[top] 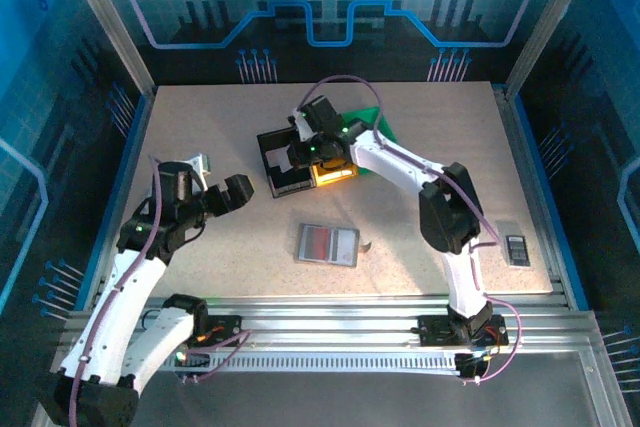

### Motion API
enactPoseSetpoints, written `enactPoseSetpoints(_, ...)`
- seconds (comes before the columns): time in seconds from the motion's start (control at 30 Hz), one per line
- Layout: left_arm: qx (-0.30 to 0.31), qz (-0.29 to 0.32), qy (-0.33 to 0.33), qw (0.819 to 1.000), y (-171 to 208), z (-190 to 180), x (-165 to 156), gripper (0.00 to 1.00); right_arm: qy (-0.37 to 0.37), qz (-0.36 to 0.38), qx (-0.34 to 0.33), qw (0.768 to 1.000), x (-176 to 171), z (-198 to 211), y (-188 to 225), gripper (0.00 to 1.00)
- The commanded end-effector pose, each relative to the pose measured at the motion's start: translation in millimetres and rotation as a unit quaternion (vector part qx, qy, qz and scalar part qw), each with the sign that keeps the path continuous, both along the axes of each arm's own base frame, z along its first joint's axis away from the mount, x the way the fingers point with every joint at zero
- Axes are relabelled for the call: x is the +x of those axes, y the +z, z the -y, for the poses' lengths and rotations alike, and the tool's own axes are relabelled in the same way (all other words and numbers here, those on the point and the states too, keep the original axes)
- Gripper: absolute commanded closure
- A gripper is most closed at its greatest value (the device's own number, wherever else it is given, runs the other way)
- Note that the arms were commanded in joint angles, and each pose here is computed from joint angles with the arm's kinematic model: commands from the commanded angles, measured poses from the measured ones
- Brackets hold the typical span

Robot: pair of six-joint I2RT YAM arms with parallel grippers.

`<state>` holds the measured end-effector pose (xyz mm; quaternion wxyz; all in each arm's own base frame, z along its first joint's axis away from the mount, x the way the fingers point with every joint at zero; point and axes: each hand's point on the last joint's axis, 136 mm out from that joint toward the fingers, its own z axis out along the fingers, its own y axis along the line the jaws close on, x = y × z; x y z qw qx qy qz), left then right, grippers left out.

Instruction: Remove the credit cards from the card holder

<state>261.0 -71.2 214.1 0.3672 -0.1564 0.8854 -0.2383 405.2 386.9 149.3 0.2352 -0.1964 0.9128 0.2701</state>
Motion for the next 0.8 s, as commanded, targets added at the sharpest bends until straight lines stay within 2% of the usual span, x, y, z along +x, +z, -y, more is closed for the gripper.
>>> enactPoseSetpoints(0.0, 0.022, 0.003, 0.007, 1.000, -0.3, -8.0, -2.4, 0.01, -0.009, -0.017, -0.016, 1.000, 6.2, -6.0, -8.1, 1.00)
enactPoseSetpoints(0.23, 0.022, -0.002, 0.004, 1.000, -2.4, -7.2, -1.5, 0.00, -0.021, -0.026, -0.014, 0.999, 31.3, -22.8, -19.4, 1.00)
enactPoseSetpoints(0.33, 0.023, -0.002, 0.003, 1.000, -2.6, -7.1, -1.3, 0.01, -0.026, -0.038, -0.024, 0.999, 39.6, -27.1, -37.5, 1.00)
enactPoseSetpoints(0.77, 0.022, -0.007, 0.000, 1.000, -5.4, -5.8, -0.7, 0.01, -0.039, -0.053, -0.007, 0.998, 57.8, -34.6, -48.5, 1.00)
